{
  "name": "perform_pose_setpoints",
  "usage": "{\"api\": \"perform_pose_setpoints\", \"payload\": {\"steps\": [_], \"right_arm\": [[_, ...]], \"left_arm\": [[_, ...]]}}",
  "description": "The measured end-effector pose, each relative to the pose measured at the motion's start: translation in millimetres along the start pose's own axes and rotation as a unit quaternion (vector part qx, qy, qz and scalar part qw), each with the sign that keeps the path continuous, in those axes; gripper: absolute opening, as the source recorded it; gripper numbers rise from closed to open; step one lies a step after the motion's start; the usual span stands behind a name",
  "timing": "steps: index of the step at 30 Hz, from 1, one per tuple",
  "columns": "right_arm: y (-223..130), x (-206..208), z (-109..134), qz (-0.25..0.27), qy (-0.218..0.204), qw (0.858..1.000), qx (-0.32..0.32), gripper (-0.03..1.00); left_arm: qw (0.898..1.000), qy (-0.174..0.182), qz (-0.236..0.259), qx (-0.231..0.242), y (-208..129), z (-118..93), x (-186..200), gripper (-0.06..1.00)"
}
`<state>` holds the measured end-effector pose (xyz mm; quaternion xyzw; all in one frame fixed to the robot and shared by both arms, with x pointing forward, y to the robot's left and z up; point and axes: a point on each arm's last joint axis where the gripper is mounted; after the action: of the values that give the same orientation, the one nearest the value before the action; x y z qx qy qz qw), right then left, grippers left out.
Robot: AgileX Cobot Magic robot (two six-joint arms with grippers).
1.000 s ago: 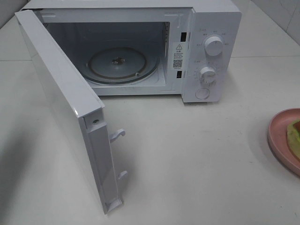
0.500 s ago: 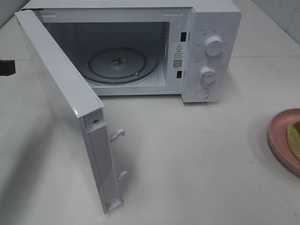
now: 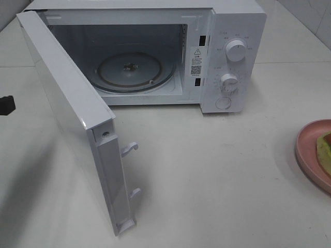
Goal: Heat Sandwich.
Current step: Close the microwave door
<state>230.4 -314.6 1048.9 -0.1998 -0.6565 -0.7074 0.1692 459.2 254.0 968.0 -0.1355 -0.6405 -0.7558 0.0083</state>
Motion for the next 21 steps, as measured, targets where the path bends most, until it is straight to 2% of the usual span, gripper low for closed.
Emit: {"api": "perform_pose_setpoints", "payload": {"steps": [2, 9, 21], "right_arm": [[0.0, 0.0, 0.0, 0.0, 0.0, 1.0, 0.0, 0.76], [0.0, 0.0, 0.0, 0.0, 0.0, 1.0, 0.0, 0.76], [0.0, 0.0, 0.0, 0.0, 0.0, 1.0, 0.0, 0.76]], "left_arm": [[1.0, -0.007, 0.0, -0.004, -2.2, -1.8, -1.9, 0.0], [0.996, -0.077, -0.029, -0.013, -8.4, -16.8, -11.1, 0.0], [0.991, -0.131, -0.025, 0.0, -16.6, -28.3, -21.4, 0.0]]}}
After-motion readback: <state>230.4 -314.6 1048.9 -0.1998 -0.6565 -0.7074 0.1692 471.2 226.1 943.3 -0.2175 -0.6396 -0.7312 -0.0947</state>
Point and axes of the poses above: a point on each arm's last joint axis where the gripper is mounted, x pointing back along that axis away from the gripper, z along the wrist's bending axis when the last joint is at zero, y = z × x, and after that the axes turned 6 degrees about -x, right-handed
